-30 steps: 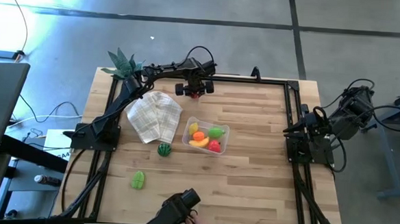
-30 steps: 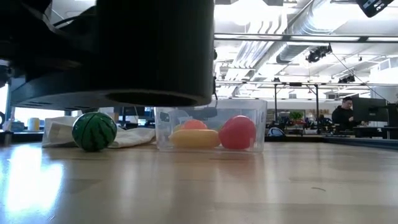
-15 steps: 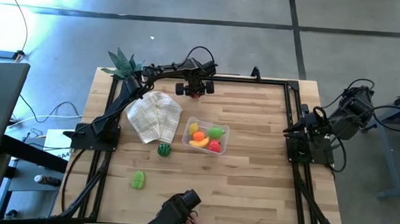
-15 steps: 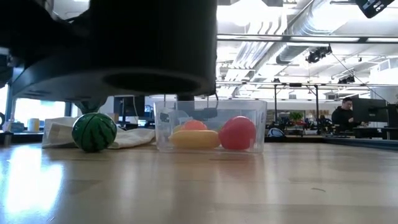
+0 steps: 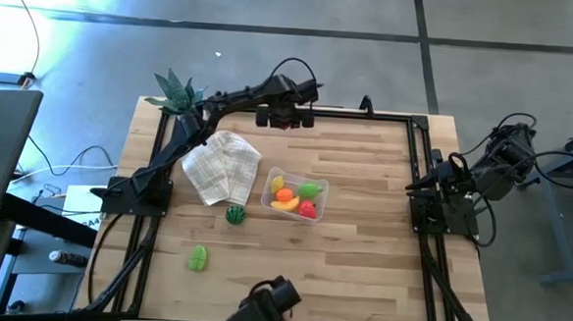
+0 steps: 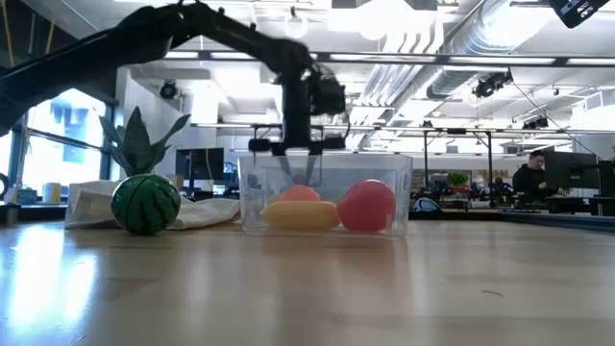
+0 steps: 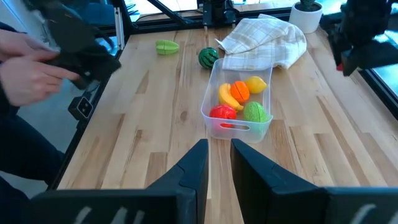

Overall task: Pick and placing Produce into tupperware
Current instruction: Put the red strawberry into the transparent container

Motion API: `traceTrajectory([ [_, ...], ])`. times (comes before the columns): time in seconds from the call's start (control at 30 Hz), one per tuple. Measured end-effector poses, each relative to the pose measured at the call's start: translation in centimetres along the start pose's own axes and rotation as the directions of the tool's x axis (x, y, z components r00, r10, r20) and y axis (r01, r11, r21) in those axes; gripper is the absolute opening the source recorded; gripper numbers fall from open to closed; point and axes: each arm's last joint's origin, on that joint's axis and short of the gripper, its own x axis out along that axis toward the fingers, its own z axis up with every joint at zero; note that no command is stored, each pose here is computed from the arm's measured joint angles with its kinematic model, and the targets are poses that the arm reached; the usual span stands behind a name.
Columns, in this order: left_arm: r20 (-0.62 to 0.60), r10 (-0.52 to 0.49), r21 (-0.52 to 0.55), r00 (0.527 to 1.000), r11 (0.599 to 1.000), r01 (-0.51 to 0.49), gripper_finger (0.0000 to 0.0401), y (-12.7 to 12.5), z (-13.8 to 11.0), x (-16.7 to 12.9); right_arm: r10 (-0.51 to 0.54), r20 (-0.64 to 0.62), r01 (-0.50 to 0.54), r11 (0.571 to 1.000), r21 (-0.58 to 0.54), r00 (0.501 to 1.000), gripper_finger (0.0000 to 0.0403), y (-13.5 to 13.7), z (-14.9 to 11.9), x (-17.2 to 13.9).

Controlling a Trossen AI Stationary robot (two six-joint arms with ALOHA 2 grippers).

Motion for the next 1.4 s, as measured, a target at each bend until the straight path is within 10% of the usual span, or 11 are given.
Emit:
traceTrajectory([
  [0.57, 0.059, -0.086, 0.151, 0.994, 0.986, 0.077, 0.0133, -2.5, -10.0, -8.6, 0.000, -0.001, 0.000, 1.000, 0.000, 1.000, 0.0058, 0.0, 0.0, 0.0],
  [1.0, 0.044, -0.053, 0.274, 0.998, 0.961, 0.039, 0.0133, -3.5, -19.2, -10.0, 0.000, -0.001, 0.000, 1.000, -0.001, 1.000, 0.0058, 0.0, 0.0, 0.0],
  [1.4, 0.021, -0.013, 0.417, 1.000, 0.909, 0.003, 0.0133, -3.6, -22.5, -8.1, 0.000, -0.001, 0.000, 1.000, -0.001, 1.000, 0.0058, 0.0, 0.0, 0.0],
])
